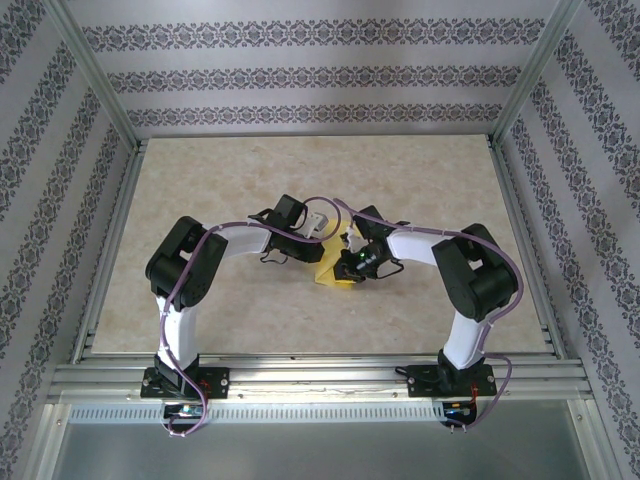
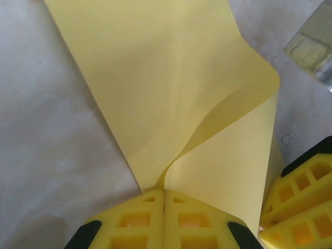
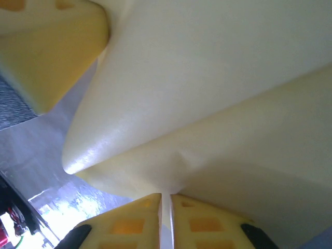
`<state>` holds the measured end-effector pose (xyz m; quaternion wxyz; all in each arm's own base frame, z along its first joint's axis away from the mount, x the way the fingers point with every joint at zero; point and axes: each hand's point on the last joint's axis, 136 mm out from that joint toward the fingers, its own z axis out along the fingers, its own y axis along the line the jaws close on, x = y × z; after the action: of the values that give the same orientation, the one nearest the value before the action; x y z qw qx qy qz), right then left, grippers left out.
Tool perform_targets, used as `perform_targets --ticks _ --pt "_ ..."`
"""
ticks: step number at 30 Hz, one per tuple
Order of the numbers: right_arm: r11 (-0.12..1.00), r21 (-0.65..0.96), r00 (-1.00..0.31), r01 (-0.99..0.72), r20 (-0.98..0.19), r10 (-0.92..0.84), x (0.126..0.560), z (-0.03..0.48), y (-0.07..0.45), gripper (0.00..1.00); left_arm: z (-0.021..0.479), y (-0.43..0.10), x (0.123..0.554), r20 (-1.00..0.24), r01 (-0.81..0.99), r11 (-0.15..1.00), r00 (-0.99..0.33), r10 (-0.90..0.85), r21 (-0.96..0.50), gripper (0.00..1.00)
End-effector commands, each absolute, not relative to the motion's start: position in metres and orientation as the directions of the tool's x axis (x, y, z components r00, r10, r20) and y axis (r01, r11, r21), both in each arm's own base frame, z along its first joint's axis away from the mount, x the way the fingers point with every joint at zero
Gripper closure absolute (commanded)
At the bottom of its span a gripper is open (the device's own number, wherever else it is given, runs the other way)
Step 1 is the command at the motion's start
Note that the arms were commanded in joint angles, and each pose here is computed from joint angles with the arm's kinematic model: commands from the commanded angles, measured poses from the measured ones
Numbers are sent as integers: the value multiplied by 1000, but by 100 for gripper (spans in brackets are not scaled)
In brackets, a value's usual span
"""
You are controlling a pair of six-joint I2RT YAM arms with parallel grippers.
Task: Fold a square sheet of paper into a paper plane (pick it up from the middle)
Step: Fold the triangle a second time at the center of the table.
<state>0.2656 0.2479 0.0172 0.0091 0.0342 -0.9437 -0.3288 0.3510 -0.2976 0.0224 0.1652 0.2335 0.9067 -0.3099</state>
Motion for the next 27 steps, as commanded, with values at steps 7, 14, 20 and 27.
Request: perform_targets --ticks 7,14,20,27 --pt "627 774 -973 92 -63 221 301 62 251 87 4 -302 341 -399 513 699 -851 340 -498 98" --pt "599 780 -940 180 -43 338 324 58 264 100 -3 -300 338 -382 503 707 -859 342 -498 98" --pt "636 734 -910 240 -57 410 337 50 248 100 -6 -298 335 -373 499 709 -861 345 -497 99" --pt "625 742 -923 242 -22 383 335 44 254 100 -6 -299 334 -371 503 707 -860 351 -496 99"
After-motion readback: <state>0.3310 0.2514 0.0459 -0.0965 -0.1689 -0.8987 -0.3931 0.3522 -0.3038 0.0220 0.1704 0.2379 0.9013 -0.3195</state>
